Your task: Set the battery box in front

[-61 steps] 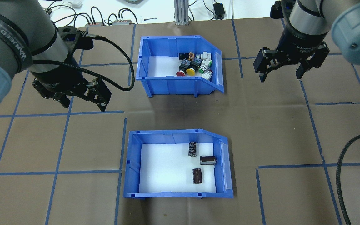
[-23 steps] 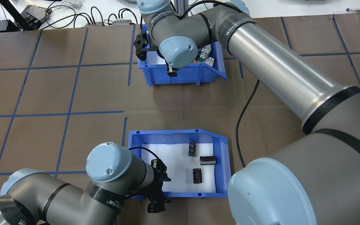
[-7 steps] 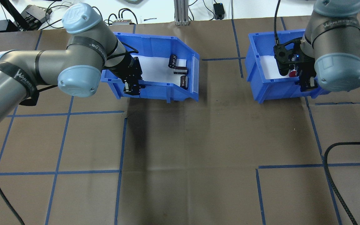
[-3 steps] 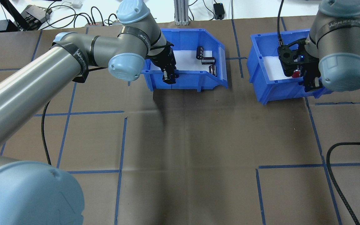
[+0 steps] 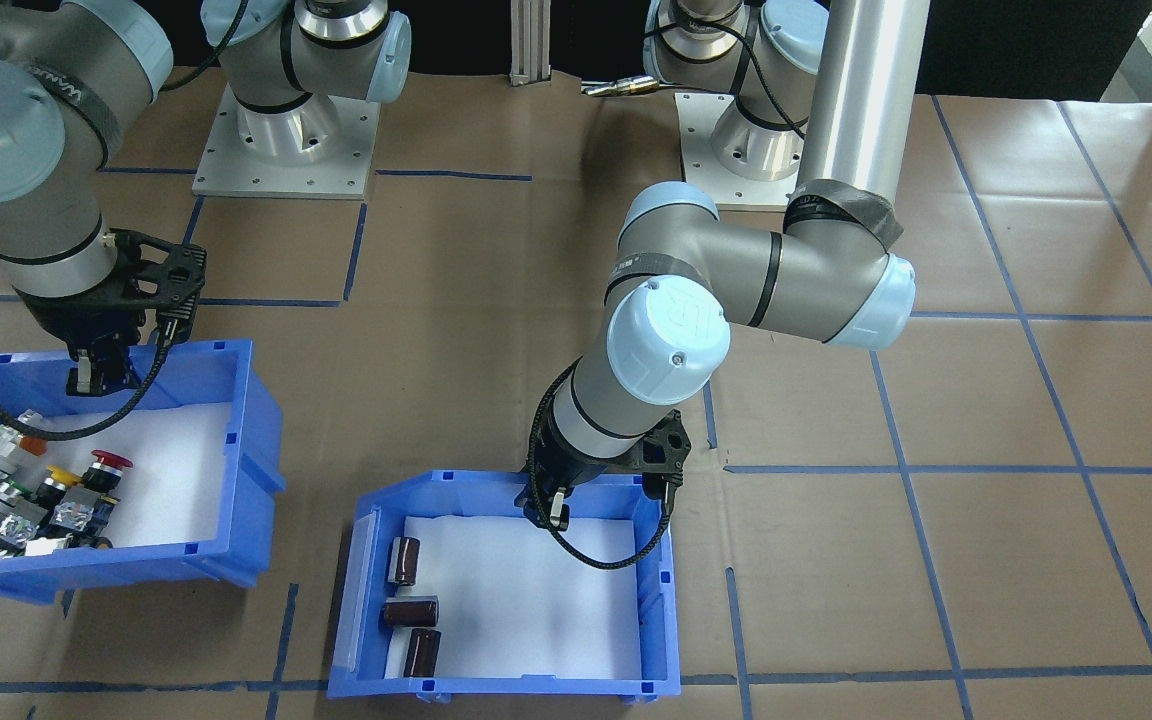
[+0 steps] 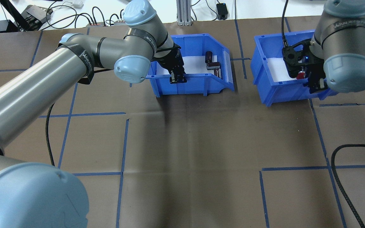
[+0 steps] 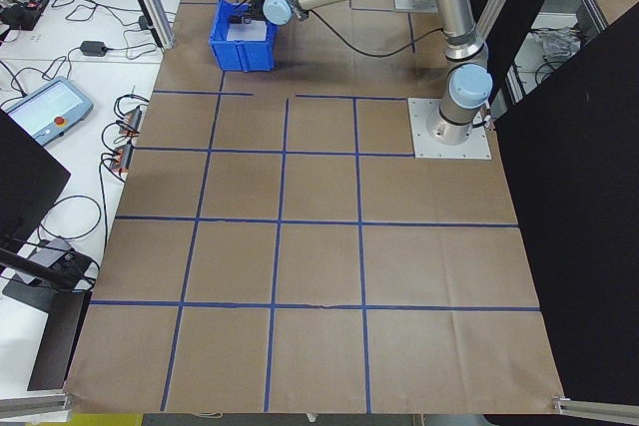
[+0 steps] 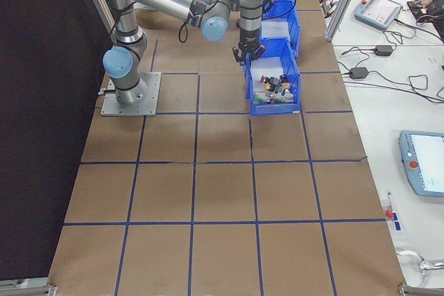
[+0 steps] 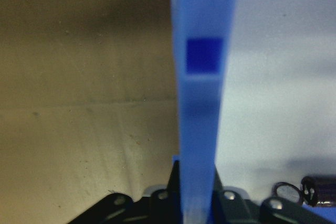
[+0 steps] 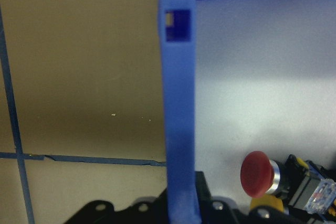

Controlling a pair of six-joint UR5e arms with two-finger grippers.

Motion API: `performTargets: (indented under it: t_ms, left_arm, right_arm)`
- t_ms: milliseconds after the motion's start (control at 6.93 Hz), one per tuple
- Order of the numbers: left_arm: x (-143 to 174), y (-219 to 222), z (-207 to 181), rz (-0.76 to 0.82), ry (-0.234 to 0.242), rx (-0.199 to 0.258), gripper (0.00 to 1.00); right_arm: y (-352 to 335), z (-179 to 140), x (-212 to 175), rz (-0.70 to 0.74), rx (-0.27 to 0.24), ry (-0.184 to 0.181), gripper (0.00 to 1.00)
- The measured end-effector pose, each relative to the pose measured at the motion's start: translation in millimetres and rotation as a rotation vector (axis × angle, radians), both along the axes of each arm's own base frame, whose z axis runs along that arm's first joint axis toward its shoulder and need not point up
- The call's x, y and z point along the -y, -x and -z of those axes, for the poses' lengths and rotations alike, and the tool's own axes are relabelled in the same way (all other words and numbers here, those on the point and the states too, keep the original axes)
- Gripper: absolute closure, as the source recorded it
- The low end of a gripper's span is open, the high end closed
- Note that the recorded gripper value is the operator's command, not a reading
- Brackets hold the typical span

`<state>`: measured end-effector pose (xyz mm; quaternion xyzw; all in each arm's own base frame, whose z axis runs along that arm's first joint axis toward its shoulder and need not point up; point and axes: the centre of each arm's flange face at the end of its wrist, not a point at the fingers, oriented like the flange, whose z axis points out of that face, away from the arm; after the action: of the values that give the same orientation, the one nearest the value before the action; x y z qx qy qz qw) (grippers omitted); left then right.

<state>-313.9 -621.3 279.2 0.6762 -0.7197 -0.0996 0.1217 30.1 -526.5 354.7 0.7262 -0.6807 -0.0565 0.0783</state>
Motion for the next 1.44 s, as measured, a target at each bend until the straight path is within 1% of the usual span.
performTargets:
  t_ms: [144, 288, 433, 577, 721, 865, 1010, 1154, 1298, 1442]
  left_arm:
    - [-1, -1, -8, -0.003, 0.012, -0.002, 0.08]
    - [-4, -6, -26, -0.005, 0.033, -0.001, 0.08]
    - [-13, -20, -55, 0.015, 0.054, 0.009, 0.05]
    - [-24, -44, -84, 0.08, 0.063, 0.049, 0.03]
    - [-36, -73, -108, 0.19, 0.068, 0.102, 0.03]
    - [-49, -103, -126, 0.347, 0.068, 0.14, 0.01]
    - [-61, -135, -140, 0.541, 0.063, 0.176, 0.01]
    - [-74, -161, -155, 0.767, 0.061, 0.224, 0.01]
    - [-91, -175, -172, 0.974, 0.055, 0.264, 0.01]
    - [-111, -182, -187, 1.158, 0.056, 0.289, 0.0]
  right_arm:
    - [-3, 6, -13, 0.0, 0.002, -0.013, 1.0]
    - [-8, 11, -35, -0.001, 0.004, -0.019, 1.0]
    - [-15, 12, -58, 0.003, 0.004, -0.014, 1.0]
    - [-29, 12, -77, 0.007, 0.005, -0.007, 1.0]
    - [-51, 15, -93, 0.004, 0.006, -0.006, 1.0]
    - [-72, 22, -107, 0.0, 0.007, -0.014, 1.0]
    - [-84, 30, -122, 0.013, 0.009, -0.021, 1.0]
    - [-92, 33, -136, 0.029, 0.011, -0.017, 1.0]
    - [-107, 32, -150, 0.033, 0.012, -0.005, 1.0]
    - [-131, 33, -162, 0.046, 0.015, 0.01, 1.0]
